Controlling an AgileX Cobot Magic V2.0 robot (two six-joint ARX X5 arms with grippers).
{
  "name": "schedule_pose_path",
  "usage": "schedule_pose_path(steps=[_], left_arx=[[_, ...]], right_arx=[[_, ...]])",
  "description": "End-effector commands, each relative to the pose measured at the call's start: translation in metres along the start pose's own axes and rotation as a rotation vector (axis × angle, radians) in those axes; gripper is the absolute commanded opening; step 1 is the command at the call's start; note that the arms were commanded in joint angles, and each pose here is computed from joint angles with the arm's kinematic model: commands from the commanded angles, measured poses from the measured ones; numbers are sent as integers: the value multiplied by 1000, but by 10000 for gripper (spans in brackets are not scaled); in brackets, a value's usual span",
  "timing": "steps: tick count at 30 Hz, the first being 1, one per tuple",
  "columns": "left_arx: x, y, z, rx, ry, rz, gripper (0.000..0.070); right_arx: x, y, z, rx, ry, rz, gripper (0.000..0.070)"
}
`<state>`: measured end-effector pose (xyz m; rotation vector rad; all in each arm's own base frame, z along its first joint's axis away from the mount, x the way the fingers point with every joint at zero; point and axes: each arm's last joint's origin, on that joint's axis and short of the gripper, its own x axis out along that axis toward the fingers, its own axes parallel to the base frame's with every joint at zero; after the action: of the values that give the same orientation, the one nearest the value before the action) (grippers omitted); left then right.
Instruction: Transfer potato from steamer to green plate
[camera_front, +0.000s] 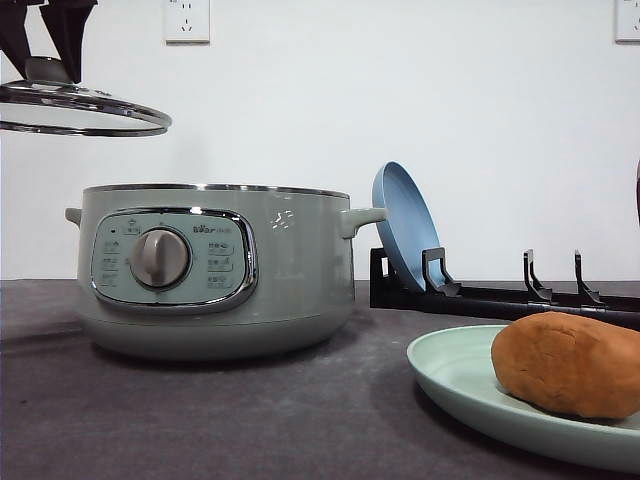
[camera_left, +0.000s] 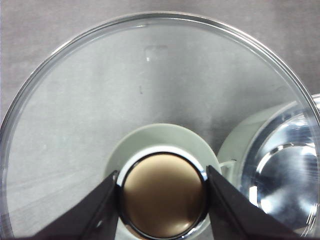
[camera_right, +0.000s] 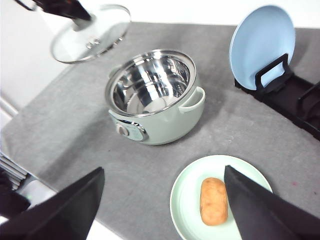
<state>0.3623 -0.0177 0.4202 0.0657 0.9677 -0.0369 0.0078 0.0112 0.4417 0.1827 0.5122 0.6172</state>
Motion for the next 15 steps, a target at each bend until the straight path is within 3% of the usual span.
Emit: schedule_pose_path(steps=[1,7,15], left_arx=[[-10,-3,6,-7,-63,-5,0],[-11,-25,6,39,-62,-41,0],[-15,-67,1,135,-54,-110,0]], right_arx=[[-10,3,0,-6,-35,10,481],[-25,4,-7,-16,-84,17,480],[-25,4,-6,-18,-91,19,480]])
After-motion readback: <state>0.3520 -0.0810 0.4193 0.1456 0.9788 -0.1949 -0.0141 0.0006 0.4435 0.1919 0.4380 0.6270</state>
